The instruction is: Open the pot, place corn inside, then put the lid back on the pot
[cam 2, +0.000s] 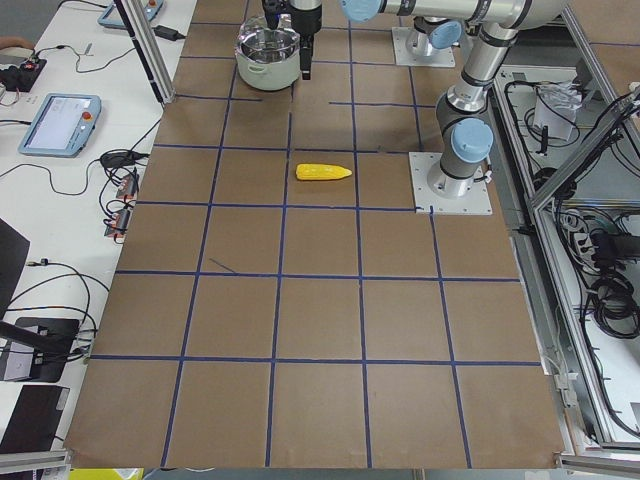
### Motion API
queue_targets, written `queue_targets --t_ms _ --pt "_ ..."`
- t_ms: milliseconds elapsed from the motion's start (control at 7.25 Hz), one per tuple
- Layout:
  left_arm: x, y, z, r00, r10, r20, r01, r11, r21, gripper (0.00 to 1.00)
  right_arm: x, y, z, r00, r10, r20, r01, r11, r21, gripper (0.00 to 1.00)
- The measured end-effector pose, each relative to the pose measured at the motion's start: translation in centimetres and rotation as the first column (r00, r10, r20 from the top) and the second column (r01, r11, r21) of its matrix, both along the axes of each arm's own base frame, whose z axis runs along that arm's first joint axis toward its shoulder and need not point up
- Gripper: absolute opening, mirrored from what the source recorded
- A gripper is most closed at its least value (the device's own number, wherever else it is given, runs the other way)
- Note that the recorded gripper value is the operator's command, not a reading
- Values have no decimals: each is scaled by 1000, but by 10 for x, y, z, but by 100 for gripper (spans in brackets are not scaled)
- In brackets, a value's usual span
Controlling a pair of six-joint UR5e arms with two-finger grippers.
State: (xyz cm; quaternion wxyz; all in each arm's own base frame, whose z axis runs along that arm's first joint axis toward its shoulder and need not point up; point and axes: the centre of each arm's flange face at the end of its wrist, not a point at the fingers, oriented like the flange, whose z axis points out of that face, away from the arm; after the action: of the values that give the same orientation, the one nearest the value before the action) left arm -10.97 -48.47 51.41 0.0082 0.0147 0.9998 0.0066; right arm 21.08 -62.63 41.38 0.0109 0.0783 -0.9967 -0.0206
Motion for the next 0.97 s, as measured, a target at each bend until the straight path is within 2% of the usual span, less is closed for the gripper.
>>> queue_targets --t_ms 138,414,690,966 --pt "2 1 -2 1000 -3 -1 3 1000 4 100 -6 20 40 1000 -2 1 2 1000 -3 22" --pt "19 -2 -28 998 -69 -8 69 997 26 100 -40 84 110 1000 -27 6 27 1000 -12 23" --pt "59 -10 -92 996 -88 -8 88 996 8 100 -77 139 114 998 -61 6 61 998 17 23" --pt "73 -11 -164 996 -90 0 90 996 -12 100 -87 165 104 997 -75 6 75 997 22 23"
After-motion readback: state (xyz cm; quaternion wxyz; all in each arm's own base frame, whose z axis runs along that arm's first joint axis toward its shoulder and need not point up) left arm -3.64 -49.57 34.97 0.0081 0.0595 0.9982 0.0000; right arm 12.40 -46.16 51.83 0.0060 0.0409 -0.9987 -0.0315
